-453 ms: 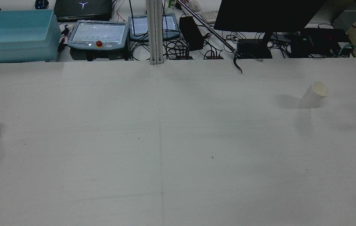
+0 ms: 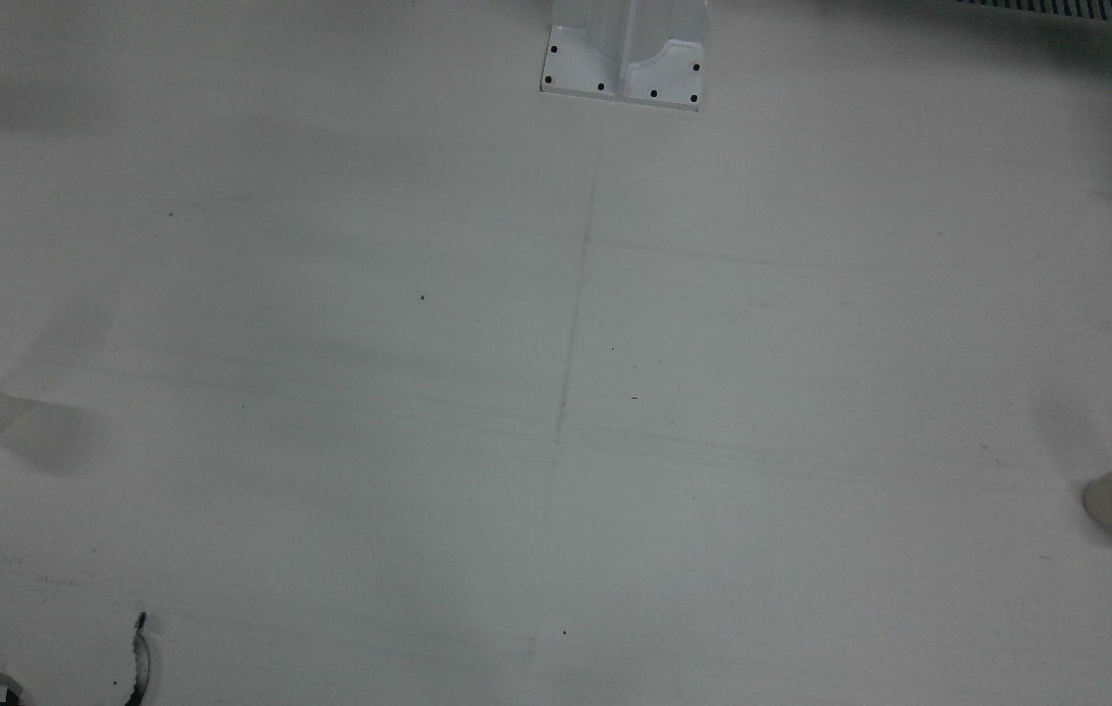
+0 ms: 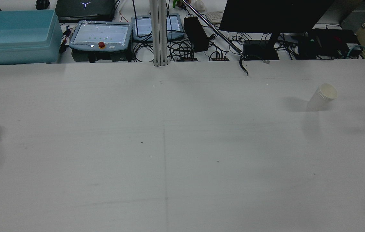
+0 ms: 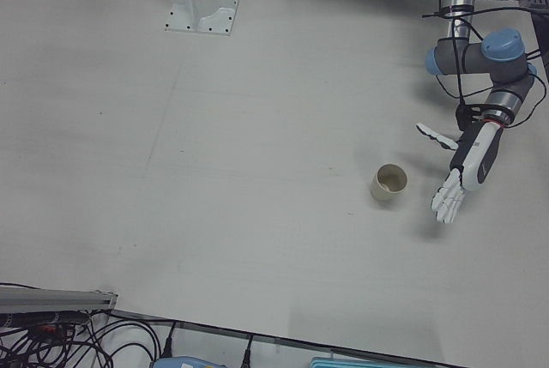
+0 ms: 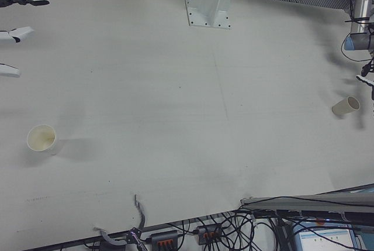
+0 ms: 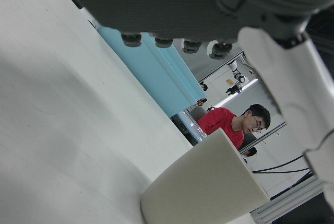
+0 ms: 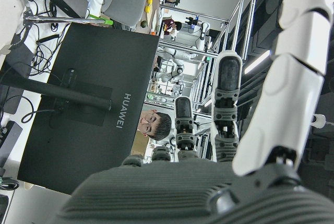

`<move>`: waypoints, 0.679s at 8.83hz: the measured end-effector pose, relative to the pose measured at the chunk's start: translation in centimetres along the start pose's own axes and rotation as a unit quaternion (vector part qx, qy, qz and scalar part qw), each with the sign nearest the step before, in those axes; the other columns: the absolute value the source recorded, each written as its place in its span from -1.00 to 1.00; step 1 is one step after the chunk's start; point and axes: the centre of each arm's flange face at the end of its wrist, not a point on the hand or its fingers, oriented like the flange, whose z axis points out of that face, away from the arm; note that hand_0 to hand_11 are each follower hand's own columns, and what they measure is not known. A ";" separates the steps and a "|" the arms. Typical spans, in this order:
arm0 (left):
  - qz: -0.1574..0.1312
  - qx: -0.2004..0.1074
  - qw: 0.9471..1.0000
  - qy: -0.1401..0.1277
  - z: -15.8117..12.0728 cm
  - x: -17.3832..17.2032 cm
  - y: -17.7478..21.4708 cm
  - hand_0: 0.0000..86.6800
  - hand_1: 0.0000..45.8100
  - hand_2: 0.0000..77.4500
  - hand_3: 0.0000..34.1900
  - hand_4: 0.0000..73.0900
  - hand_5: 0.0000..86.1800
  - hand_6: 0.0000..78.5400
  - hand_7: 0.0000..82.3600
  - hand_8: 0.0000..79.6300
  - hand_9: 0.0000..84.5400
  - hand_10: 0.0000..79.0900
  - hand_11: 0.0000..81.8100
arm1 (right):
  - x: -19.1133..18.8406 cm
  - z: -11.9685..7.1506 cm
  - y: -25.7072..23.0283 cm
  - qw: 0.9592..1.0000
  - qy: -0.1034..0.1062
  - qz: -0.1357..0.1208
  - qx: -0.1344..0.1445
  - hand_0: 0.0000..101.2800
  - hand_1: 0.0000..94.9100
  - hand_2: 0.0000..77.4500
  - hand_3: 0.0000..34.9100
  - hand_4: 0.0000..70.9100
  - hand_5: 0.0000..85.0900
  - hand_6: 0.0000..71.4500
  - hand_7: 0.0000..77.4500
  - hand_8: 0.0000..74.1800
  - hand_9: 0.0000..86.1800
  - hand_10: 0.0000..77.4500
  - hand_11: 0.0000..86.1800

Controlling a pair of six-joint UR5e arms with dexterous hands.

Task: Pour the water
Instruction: 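Move the left hand to the white paper cup near it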

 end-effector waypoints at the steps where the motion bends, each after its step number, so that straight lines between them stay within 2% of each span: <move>1: 0.017 0.004 1.000 -0.005 0.1 -0.1 0.0 0.06 -0.95 -0.97 -0.73 -0.76 -0.99 -1.00 -0.89 -1.00 -0.97 -0.97 -0.97 | 0.1 0.0 0.0 1.000 0.002 0.000 0.000 0.03 -0.70 -0.77 -1.00 0.17 -0.19 -0.54 -0.18 -0.94 -0.90 -0.99 -0.99; 3: 0.034 0.007 0.999 -0.007 0.1 -0.3 -0.1 0.06 -0.90 -0.97 -0.74 -0.76 -0.99 -1.00 -0.89 -1.00 -0.97 -0.97 -0.97 | 0.4 0.1 0.1 1.000 0.005 -0.002 -0.001 0.03 -0.70 -0.77 -1.00 0.17 -0.19 -0.54 -0.18 -0.94 -0.90 -1.00 -0.99; 4: 0.035 0.005 0.999 -0.005 0.2 -0.7 0.0 0.06 -0.90 -0.97 -0.82 -0.76 -0.99 -1.00 -0.89 -1.00 -0.97 -0.96 -0.97 | 0.6 0.2 0.1 1.000 0.007 -0.004 -0.001 0.03 -0.71 -0.77 -1.00 0.17 -0.19 -0.54 -0.18 -0.94 -0.90 -0.99 -0.99; 5: 0.029 0.006 1.000 0.001 0.5 -1.6 0.3 0.06 -0.90 -0.97 -0.82 -0.76 -0.99 -1.00 -0.89 -1.00 -0.97 -0.96 -0.97 | 0.7 0.2 0.1 1.000 0.008 -0.005 -0.002 0.03 -0.71 -0.77 -1.00 0.17 -0.19 -0.54 -0.18 -0.94 -0.90 -0.99 -0.99; 6: 0.016 0.011 1.000 0.011 0.8 -2.6 0.8 0.06 -0.90 -0.97 -0.94 -0.76 -0.99 -1.00 -0.95 -1.00 -0.97 -0.96 -0.97 | 0.7 0.2 0.1 1.000 0.008 -0.005 -0.002 0.03 -0.71 -0.77 -1.00 0.17 -0.19 -0.54 -0.18 -0.94 -0.90 -1.00 -0.99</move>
